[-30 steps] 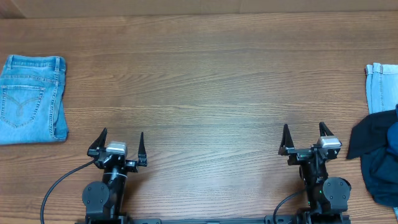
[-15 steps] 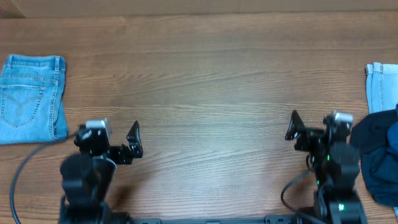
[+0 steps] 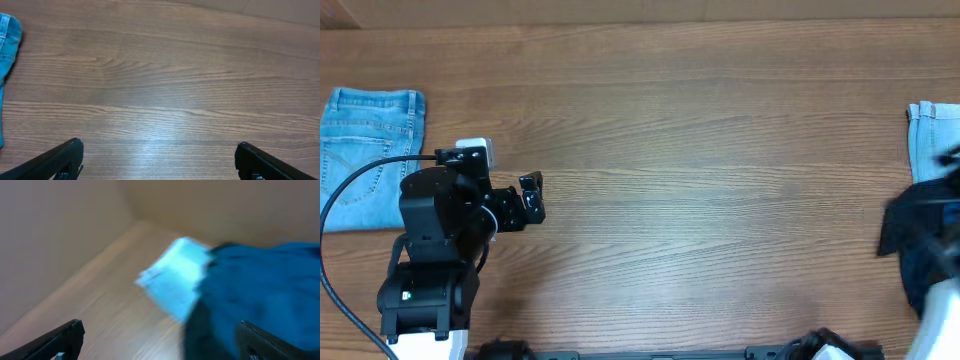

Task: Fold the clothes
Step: 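Reach right gripper to the teal shirt at right and grasp it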

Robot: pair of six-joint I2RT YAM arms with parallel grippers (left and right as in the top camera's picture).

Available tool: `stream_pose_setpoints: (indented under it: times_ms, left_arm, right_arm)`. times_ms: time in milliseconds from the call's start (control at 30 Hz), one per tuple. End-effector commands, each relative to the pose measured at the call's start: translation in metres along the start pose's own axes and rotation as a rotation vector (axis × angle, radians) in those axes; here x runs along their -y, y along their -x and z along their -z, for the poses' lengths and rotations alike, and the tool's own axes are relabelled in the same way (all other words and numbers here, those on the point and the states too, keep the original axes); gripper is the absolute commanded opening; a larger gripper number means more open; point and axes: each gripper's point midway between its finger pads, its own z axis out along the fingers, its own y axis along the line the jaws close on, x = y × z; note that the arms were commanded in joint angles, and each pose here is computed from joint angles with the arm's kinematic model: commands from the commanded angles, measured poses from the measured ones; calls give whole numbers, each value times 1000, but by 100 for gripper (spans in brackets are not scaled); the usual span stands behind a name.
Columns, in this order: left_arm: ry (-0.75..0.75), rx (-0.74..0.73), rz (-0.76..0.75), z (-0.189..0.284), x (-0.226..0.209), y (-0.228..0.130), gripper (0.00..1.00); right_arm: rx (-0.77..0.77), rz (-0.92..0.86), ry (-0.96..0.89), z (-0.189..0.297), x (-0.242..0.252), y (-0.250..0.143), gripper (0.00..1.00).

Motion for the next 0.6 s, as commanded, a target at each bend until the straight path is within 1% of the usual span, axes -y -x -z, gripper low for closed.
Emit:
stream_pose_setpoints:
  times_ms: [0,67,133,167,233,267,400,467,567]
  left_arm:
    - [-6,10,-1,-1,1,10,100]
    - [-4,-7,2,-5,0,7,100]
    - [-3,-14,1,-7,0,7,100]
    - [-3,-13,1,-8,0,7,100]
    - [-3,-9,0,-8,0,8,100]
    - [-4,-5,-1,-8,0,9,100]
    - [-5,7,-3,-8,0,12,100]
    - [-6,8,-3,-8,0,12,100]
    - [-6,8,-3,-8,0,12,100]
  right_arm:
    - [-88,-93,-203,-53,77,-7,100]
    - [-113,-128,-260,-91,111,-16,100]
    - [-122,-133,-286,-110,127,-22,100]
    - [-115,-121,-282,-122,132,-23,95]
    - [-116,-80,-263,-139,132,-27,93]
    - [-143,-81,-269,-149,136,-37,93]
    - [-235,-84,-315,-167,150,-72,94]
    - [-248,-83,-373,-166,160,-78,100]
    - [-250,-74,-428,-161,169,-78,100]
